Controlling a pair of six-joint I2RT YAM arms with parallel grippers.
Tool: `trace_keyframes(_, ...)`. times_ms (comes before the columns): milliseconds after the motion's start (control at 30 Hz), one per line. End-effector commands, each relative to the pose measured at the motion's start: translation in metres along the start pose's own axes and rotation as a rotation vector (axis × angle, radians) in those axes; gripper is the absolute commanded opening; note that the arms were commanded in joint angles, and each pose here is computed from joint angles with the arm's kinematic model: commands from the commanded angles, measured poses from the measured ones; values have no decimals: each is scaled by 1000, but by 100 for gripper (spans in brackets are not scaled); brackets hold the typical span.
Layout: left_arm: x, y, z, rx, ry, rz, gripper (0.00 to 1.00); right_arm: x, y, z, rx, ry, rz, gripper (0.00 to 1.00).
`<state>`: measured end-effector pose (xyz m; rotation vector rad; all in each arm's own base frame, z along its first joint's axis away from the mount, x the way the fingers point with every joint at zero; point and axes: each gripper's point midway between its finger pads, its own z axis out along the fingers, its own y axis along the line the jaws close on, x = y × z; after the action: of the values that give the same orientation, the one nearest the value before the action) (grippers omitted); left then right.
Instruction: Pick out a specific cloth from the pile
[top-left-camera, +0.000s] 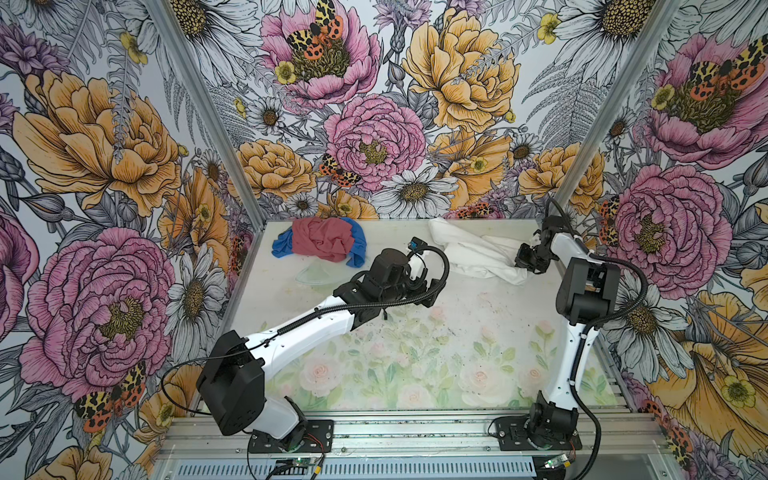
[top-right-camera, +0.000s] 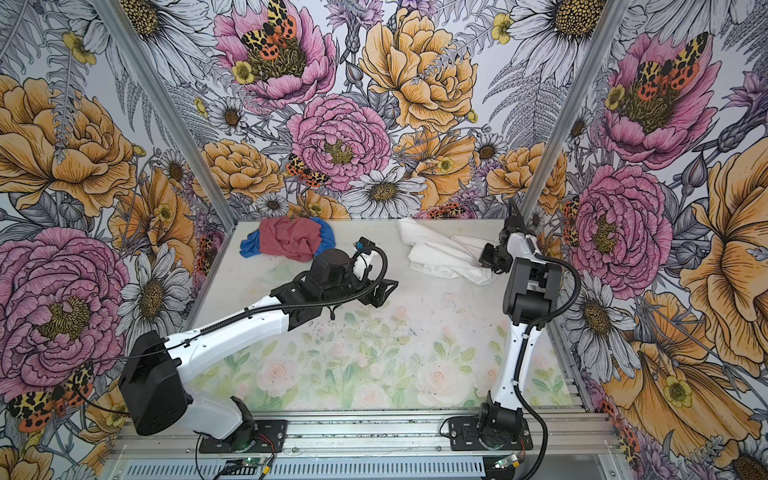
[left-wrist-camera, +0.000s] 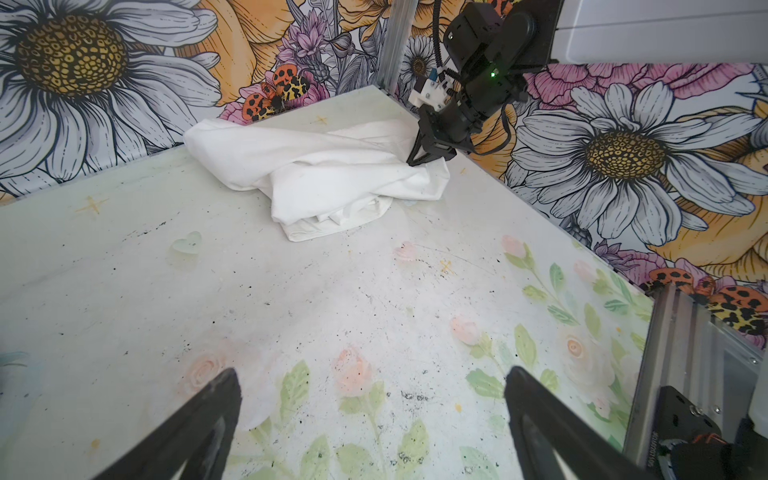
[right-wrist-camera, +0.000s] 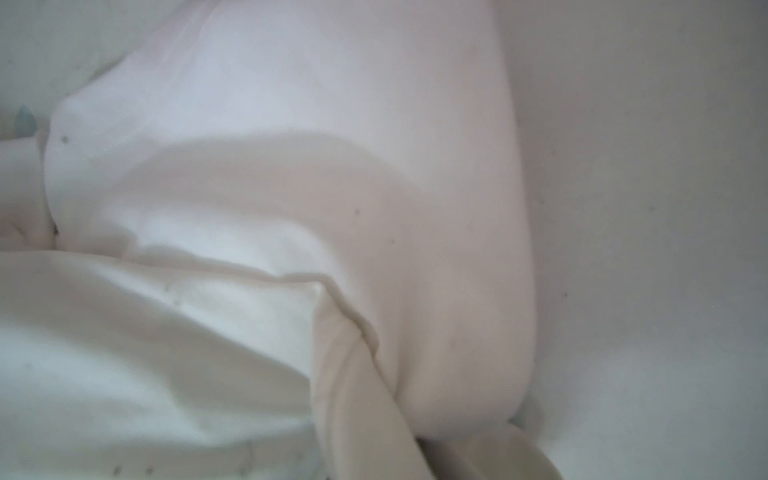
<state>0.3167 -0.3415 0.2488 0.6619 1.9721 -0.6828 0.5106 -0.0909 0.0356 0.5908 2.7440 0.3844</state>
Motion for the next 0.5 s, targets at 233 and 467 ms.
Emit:
trace_keyframes(233,5,21,-16,-55,-25,-24,99,-58,-6,-140,437,-281,-243,0)
trace_keyframes(467,7,20,-15,-40,-26,-44,99,-74,48,-171,570,-359,-409,0)
